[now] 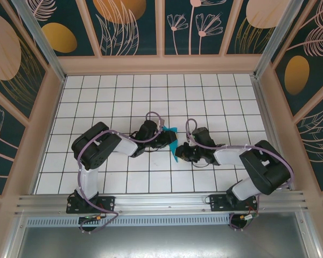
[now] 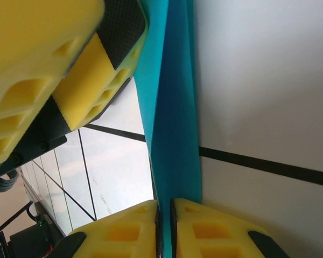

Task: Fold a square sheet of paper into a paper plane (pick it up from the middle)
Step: Fold the wing for the fifth time at the center of the table.

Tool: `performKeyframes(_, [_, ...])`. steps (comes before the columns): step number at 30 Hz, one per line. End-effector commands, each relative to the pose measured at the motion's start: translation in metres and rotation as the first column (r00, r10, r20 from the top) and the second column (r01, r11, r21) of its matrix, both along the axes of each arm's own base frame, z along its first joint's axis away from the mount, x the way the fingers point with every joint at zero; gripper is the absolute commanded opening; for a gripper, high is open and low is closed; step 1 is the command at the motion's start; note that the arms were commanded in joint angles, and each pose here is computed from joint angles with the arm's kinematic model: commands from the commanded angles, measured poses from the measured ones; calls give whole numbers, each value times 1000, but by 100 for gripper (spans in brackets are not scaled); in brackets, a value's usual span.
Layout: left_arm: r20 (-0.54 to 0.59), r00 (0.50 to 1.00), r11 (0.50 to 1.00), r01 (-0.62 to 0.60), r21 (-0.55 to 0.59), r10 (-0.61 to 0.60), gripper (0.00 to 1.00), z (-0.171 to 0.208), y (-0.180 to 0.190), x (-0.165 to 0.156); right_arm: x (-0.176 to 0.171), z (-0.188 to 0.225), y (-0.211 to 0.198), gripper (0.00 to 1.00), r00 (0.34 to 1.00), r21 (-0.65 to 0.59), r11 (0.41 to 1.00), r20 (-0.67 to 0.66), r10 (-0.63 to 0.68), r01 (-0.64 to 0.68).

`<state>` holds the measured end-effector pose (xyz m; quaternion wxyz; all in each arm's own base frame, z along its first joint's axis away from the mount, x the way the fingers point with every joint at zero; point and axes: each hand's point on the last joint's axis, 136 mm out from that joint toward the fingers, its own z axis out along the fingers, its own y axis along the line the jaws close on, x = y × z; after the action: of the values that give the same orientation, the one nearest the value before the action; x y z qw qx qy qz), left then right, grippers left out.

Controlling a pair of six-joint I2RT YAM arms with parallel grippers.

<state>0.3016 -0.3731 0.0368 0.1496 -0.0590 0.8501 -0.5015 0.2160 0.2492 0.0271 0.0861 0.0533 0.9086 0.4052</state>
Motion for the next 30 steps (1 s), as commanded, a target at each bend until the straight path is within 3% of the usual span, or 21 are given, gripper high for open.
performKeyframes(1, [-69, 998, 997, 10, 76, -5, 38, -30, 8, -10, -9, -1, -4, 17, 1000, -14, 1000, -18, 9, -9])
performKeyframes(6, [-72, 997, 997, 12, 77, -7, 38, -31, 7, -11, -13, -5, -5, 11, 999, -12, 1000, -32, 10, -10])
performKeyframes(12, [-76, 997, 997, 11, 78, -5, 38, -32, 8, -11, -26, -23, -10, 10, 996, -41, 999, -90, 16, -20])
performKeyframes(22, [-80, 997, 997, 9, 80, -3, 37, -33, 8, -11, -43, -55, -23, 10, 987, -237, 970, -158, 16, -54])
performKeyframes(27, [-78, 997, 996, 11, 84, -5, 37, -32, 9, -12, -33, -45, -26, 14, 994, -274, 962, -110, -8, -23])
performKeyframes(30, [-82, 997, 996, 11, 86, -4, 37, -34, 9, -12, -20, -19, -19, 17, 1000, -223, 975, -28, -14, 8])
